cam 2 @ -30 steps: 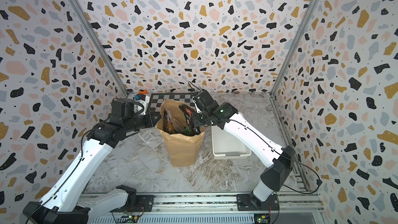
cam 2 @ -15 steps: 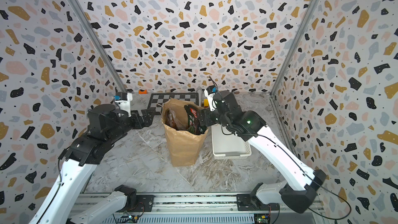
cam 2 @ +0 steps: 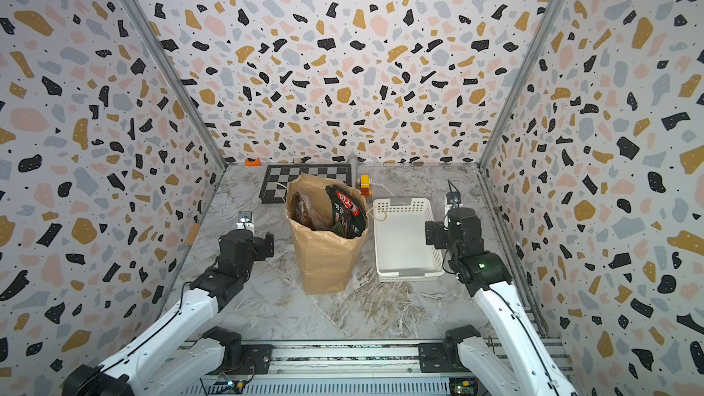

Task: Place the condiment packets inside the bag
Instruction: Reset both arms

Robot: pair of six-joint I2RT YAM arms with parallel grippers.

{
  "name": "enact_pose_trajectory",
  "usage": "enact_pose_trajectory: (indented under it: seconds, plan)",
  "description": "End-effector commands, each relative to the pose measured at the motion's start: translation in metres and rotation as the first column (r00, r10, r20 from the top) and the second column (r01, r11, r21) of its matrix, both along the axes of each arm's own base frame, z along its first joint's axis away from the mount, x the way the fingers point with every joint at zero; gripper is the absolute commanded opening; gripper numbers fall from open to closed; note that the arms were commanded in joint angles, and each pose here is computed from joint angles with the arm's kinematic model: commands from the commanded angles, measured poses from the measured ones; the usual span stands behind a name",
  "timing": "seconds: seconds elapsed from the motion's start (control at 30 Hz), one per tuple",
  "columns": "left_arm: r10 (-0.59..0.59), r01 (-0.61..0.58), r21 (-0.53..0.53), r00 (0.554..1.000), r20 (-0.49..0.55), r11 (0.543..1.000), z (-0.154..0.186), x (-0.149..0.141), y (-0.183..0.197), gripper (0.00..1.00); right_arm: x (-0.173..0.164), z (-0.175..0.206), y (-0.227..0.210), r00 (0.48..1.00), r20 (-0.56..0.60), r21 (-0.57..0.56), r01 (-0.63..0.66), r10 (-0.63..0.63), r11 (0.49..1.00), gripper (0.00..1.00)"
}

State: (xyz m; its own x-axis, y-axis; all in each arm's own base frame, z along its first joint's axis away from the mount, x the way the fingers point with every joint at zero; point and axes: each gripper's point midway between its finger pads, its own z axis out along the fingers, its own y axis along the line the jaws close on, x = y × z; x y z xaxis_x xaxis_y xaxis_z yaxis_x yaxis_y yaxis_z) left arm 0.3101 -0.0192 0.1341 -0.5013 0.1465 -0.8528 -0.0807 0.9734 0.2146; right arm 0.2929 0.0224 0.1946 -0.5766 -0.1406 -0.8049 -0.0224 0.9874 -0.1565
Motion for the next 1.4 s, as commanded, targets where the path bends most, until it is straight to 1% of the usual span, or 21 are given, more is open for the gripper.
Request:
enact_pose_trajectory:
  seconds: [0.0, 0.07, 0.1, 0.17, 0.2, 0.27, 0.37, 0.43, 0.5, 0.53, 0.63, 0.77, 0.83, 0.87, 0.9, 0.93, 0.97, 1.0, 1.03, 1.1, 1.37]
  plan:
    - [-0.093, 0.085, 0.045, 0.965, 0.246, 0.995, 0.052, 0.033, -0.015, 1.0, 0.021, 0.002, 0.01, 0.976, 0.202, -0.029, -0.082, 0.086, 0.996, 0.99]
    - [-0.107, 0.095, 0.071, 0.972, 0.208, 0.993, 0.032, 0.037, -0.014, 1.0, 0.025, -0.016, 0.009, 0.968, 0.227, -0.068, -0.09, 0.103, 0.994, 0.99]
    - [-0.121, 0.111, 0.06, 0.968, 0.219, 0.992, 0.025, 0.038, -0.014, 1.0, 0.027, -0.023, 0.008, 0.966, 0.235, -0.087, -0.089, 0.107, 0.992, 0.99]
    - [-0.111, 0.118, -0.011, 0.961, 0.252, 0.993, 0.016, 0.041, -0.006, 1.0, 0.032, -0.034, 0.005, 0.961, 0.26, -0.095, -0.073, 0.095, 0.993, 0.99]
    - [-0.112, 0.126, -0.046, 0.967, 0.227, 0.991, 0.008, 0.043, -0.003, 1.0, 0.035, -0.036, 0.006, 0.953, 0.285, -0.093, -0.081, 0.104, 0.992, 0.99]
    - [-0.126, 0.149, -0.091, 0.966, 0.225, 0.985, -0.005, 0.046, -0.001, 1.0, 0.042, -0.045, 0.009, 0.945, 0.303, -0.092, -0.099, 0.123, 0.991, 0.99]
    - [-0.166, 0.188, -0.093, 0.964, 0.206, 0.978, -0.027, 0.054, -0.006, 1.0, 0.054, -0.058, 0.012, 0.94, 0.309, -0.094, -0.121, 0.145, 0.988, 0.99]
    - [-0.154, 0.176, -0.096, 0.968, 0.196, 0.98, -0.031, 0.065, -0.006, 1.0, 0.062, -0.065, 0.016, 0.935, 0.312, -0.106, -0.144, 0.171, 0.984, 0.99]
    - [-0.132, 0.148, -0.128, 0.983, 0.124, 0.981, -0.039, 0.065, 0.001, 1.0, 0.069, -0.072, 0.015, 0.94, 0.302, -0.098, -0.136, 0.16, 0.986, 0.99]
    - [-0.126, 0.147, -0.129, 0.98, 0.153, 0.981, -0.036, 0.067, 0.002, 1.0, 0.072, -0.078, 0.014, 0.948, 0.276, -0.09, -0.137, 0.157, 0.986, 0.99]
    - [-0.125, 0.142, -0.133, 0.984, 0.131, 0.981, -0.038, 0.066, 0.003, 1.0, 0.078, -0.09, 0.01, 0.955, 0.261, -0.07, -0.126, 0.14, 0.99, 0.99]
    - [-0.124, 0.142, -0.129, 0.982, 0.14, 0.981, -0.036, 0.066, 0.003, 1.0, 0.081, -0.099, -0.008, 0.958, 0.279, -0.016, -0.063, 0.065, 0.998, 0.99]
    - [-0.123, 0.141, -0.129, 0.983, 0.135, 0.982, -0.038, 0.065, 0.003, 1.0, 0.086, -0.106, -0.011, 0.957, 0.284, -0.015, -0.05, 0.052, 0.999, 0.98]
    - [-0.123, 0.141, -0.129, 0.983, 0.139, 0.981, -0.037, 0.065, 0.003, 1.0, 0.086, -0.113, -0.015, 0.973, 0.229, -0.005, -0.03, 0.03, 1.0, 0.98]
    - [-0.123, 0.141, -0.13, 0.983, 0.136, 0.981, -0.038, 0.065, 0.003, 1.0, 0.09, -0.112, -0.017, 0.977, 0.213, 0.013, -0.025, 0.022, 1.0, 0.97]
    - [-0.123, 0.141, -0.129, 0.983, 0.138, 0.981, -0.037, 0.065, 0.003, 1.0, 0.094, -0.112, -0.019, 0.976, 0.219, 0.035, -0.024, 0.016, 0.999, 0.97]
    - [-0.124, 0.141, -0.128, 0.983, 0.138, 0.982, -0.037, 0.065, 0.003, 1.0, 0.093, -0.116, -0.022, 0.981, 0.194, 0.048, -0.02, 0.01, 0.999, 0.99]
    - [-0.124, 0.141, -0.128, 0.983, 0.136, 0.982, -0.038, 0.065, 0.003, 1.0, 0.093, -0.115, -0.023, 0.982, 0.187, 0.048, -0.016, 0.007, 0.999, 0.99]
    - [-0.124, 0.141, -0.128, 0.983, 0.138, 0.982, -0.037, 0.065, 0.003, 1.0, 0.095, -0.112, -0.023, 0.976, 0.216, 0.049, -0.02, 0.009, 0.999, 0.99]
    - [-0.125, 0.143, -0.128, 0.983, 0.138, 0.981, -0.037, 0.066, 0.003, 1.0, 0.093, -0.114, -0.023, 0.981, 0.194, 0.048, -0.017, 0.007, 0.999, 1.0]
    - [-0.125, 0.143, -0.128, 0.983, 0.136, 0.981, -0.038, 0.065, 0.003, 1.0, 0.093, -0.112, -0.023, 0.976, 0.216, 0.045, -0.017, 0.007, 0.999, 1.0]
